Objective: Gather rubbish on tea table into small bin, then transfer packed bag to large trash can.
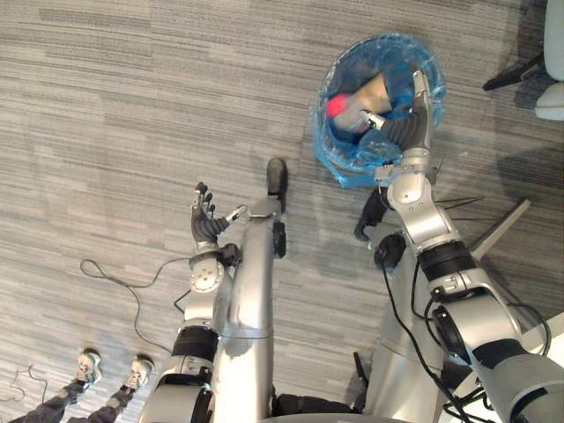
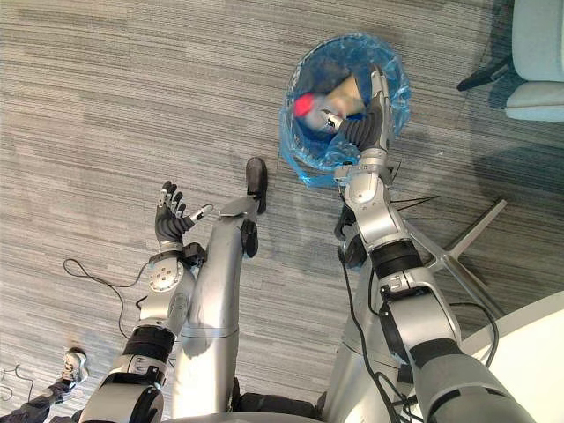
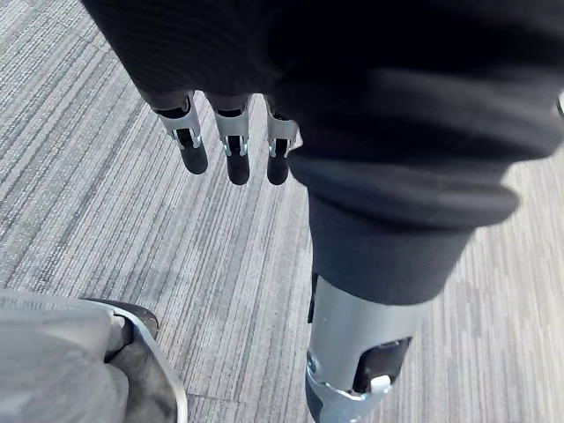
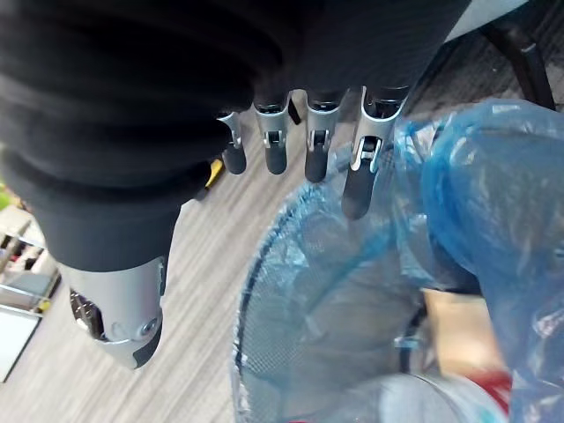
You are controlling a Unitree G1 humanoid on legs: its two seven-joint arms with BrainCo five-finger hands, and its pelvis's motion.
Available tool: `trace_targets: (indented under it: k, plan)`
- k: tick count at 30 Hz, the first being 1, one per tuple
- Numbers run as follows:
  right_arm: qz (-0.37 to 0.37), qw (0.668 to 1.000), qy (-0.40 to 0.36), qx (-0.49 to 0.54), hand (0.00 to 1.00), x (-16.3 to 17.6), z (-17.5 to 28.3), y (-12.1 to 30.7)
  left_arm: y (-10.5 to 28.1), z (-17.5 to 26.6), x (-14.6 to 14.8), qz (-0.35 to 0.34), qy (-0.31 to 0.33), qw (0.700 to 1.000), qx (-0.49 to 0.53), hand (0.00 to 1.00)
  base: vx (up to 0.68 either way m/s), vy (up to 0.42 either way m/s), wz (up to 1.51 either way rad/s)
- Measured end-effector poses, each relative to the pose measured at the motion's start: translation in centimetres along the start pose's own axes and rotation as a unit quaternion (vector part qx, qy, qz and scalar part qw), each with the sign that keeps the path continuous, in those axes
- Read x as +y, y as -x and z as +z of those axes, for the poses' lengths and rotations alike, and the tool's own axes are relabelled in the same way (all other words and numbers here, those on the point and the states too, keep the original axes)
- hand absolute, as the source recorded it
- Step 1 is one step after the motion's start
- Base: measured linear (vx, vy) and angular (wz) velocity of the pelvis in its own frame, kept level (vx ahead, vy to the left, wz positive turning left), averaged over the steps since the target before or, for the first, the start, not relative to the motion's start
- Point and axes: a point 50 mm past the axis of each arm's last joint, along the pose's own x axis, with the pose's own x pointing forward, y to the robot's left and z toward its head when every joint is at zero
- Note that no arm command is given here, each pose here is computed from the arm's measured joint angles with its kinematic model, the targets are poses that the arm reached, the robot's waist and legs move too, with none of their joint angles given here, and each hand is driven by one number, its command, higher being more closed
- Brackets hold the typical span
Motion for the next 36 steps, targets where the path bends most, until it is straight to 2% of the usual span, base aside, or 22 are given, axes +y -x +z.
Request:
trace_targets:
  k: [3,7,11,16,17,25,31,36]
  plan:
    - [0.021,1.0,0.001,-0.002,0.0,0.9,-0.5,1.7,0.0,0.0,0.0,0.0,-0.002,1.0,0.0,0.0,-0.03,0.017,-0.1]
    - [0.094,0.995,0.035,-0.007,0.0,3.1,-1.2,4.2,0.0,-0.3,0.4,0.002,-0.015,1.0,0.005,0.0,-0.04,0.001,-0.04]
    - [0.173,0.981,0.089,0.009,0.0,5.6,-2.8,6.2,0.1,-0.9,0.6,0.004,-0.019,1.0,0.017,0.0,-0.01,-0.008,-0.02]
    - [0.238,0.956,0.166,0.044,0.0,7.1,-5.3,7.2,0.1,-1.1,0.6,0.005,-0.019,1.0,0.018,0.0,0.01,-0.021,0.05]
    - [0.242,0.953,0.175,0.055,1.0,7.1,-5.8,7.2,0.0,-1.1,0.6,0.005,-0.02,1.0,0.018,0.0,0.0,-0.014,0.05]
    - [0.244,0.947,0.194,0.082,1.0,7.1,-6.3,5.8,-0.5,-1.2,0.4,0.009,-0.014,1.0,0.022,0.0,-0.02,-0.015,0.1]
    - [0.234,0.957,0.144,0.098,1.0,7.1,-5.8,5.6,-0.8,-1.0,0.5,0.011,-0.01,1.0,0.024,0.0,-0.03,-0.009,0.03]
    - [0.207,0.973,0.064,0.073,1.0,6.9,-3.7,5.5,-0.9,-1.0,0.7,0.016,-0.009,0.999,0.027,0.0,-0.04,0.004,-0.01]
